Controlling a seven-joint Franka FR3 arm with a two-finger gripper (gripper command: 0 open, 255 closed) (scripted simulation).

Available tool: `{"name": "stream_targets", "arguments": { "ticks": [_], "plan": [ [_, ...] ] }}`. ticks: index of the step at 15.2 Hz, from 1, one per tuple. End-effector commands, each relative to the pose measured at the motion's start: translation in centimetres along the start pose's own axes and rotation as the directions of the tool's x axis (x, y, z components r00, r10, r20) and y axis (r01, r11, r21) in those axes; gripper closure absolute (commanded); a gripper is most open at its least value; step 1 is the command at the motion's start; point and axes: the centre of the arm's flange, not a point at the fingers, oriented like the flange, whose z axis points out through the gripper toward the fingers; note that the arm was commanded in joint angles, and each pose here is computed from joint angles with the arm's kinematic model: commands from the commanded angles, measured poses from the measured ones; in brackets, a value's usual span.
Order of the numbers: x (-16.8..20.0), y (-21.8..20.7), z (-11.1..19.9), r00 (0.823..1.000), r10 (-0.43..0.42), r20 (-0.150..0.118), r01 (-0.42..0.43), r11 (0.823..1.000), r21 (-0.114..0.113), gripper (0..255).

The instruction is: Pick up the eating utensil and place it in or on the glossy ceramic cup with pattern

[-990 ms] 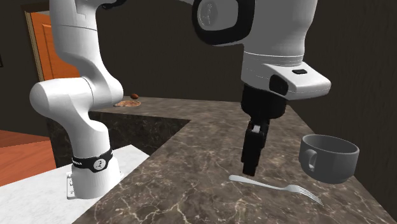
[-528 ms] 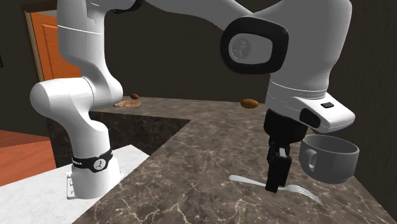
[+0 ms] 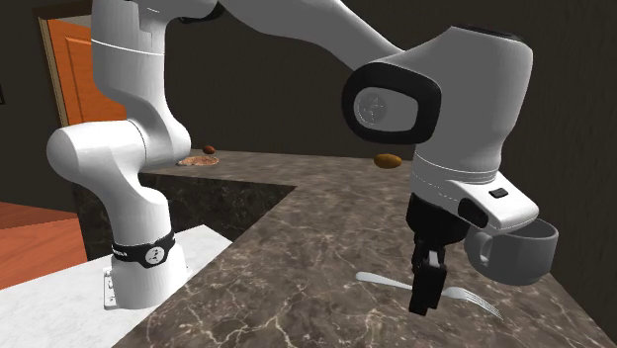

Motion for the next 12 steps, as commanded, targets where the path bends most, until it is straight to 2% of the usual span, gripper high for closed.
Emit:
{"name": "stream_targets", "arguments": {
  "ticks": [1, 5, 6, 12],
  "plan": [
    [-0.01, 0.02, 0.10, 1.000, 0.000, 0.000, 0.000, 1.000, 0.000, 0],
    [-0.01, 0.02, 0.10, 1.000, 0.000, 0.000, 0.000, 1.000, 0.000, 0],
    [-0.01, 0.03, 0.10, 1.000, 0.000, 0.000, 0.000, 1.000, 0.000, 255],
    [-0.03, 0.06, 0.09, 1.000, 0.000, 0.000, 0.000, 1.000, 0.000, 255]
  ]
}}
